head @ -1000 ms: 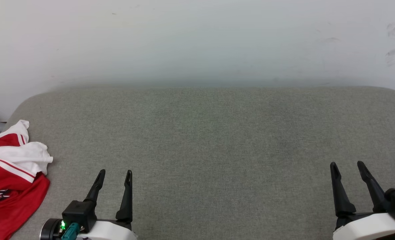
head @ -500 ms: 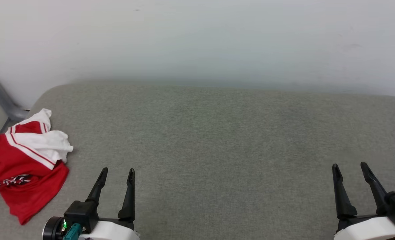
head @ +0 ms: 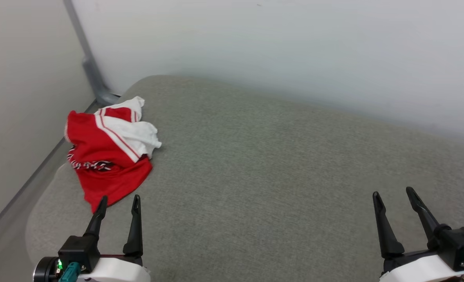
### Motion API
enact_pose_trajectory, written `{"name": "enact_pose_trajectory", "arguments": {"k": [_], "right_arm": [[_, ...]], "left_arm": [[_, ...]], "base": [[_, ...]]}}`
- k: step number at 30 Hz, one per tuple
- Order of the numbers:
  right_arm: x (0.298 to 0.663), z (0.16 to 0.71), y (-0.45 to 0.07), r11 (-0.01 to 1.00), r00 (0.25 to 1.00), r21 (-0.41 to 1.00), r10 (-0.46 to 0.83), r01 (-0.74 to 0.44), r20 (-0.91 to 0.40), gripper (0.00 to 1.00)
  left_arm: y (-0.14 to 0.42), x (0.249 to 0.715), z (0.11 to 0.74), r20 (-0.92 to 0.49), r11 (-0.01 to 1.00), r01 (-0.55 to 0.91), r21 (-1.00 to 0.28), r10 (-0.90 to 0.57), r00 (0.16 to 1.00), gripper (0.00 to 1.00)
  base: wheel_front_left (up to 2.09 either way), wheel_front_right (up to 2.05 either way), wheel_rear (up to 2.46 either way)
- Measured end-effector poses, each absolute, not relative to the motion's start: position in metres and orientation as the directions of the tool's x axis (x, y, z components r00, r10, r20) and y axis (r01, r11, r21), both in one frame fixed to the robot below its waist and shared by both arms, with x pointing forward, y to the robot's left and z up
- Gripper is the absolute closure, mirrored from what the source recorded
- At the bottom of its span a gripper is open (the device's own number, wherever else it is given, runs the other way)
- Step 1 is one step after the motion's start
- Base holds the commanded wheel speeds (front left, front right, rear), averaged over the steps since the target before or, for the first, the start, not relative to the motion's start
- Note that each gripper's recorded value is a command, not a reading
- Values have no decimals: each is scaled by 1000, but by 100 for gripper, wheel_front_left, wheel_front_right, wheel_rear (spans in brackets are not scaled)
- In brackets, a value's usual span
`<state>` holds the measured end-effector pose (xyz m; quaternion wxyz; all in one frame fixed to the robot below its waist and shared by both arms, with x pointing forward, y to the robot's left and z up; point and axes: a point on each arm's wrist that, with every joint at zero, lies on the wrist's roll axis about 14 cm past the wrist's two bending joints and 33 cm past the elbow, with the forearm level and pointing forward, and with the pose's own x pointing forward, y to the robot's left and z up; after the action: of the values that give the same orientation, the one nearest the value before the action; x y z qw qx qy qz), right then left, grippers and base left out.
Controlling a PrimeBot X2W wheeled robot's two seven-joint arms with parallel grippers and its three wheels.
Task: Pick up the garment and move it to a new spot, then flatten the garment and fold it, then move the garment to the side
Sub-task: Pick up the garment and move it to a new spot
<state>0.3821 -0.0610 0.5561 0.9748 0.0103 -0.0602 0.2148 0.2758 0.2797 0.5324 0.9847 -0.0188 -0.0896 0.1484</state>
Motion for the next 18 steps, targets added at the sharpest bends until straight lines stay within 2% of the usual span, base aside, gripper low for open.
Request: {"name": "enact_pose_trajectory", "arguments": {"k": [10,18], "right_arm": [[384,565,19,787,778,-9,611,-616,144,0],[393,561,43,738,731,-7,669,-674,138,0]], "left_arm": [[336,212,533,173,859,-509,-56,510,843,0],[348,195,535,168,817,-575,-43,573,802,0]], "base": [[0,0,0],[0,0,0]]}}
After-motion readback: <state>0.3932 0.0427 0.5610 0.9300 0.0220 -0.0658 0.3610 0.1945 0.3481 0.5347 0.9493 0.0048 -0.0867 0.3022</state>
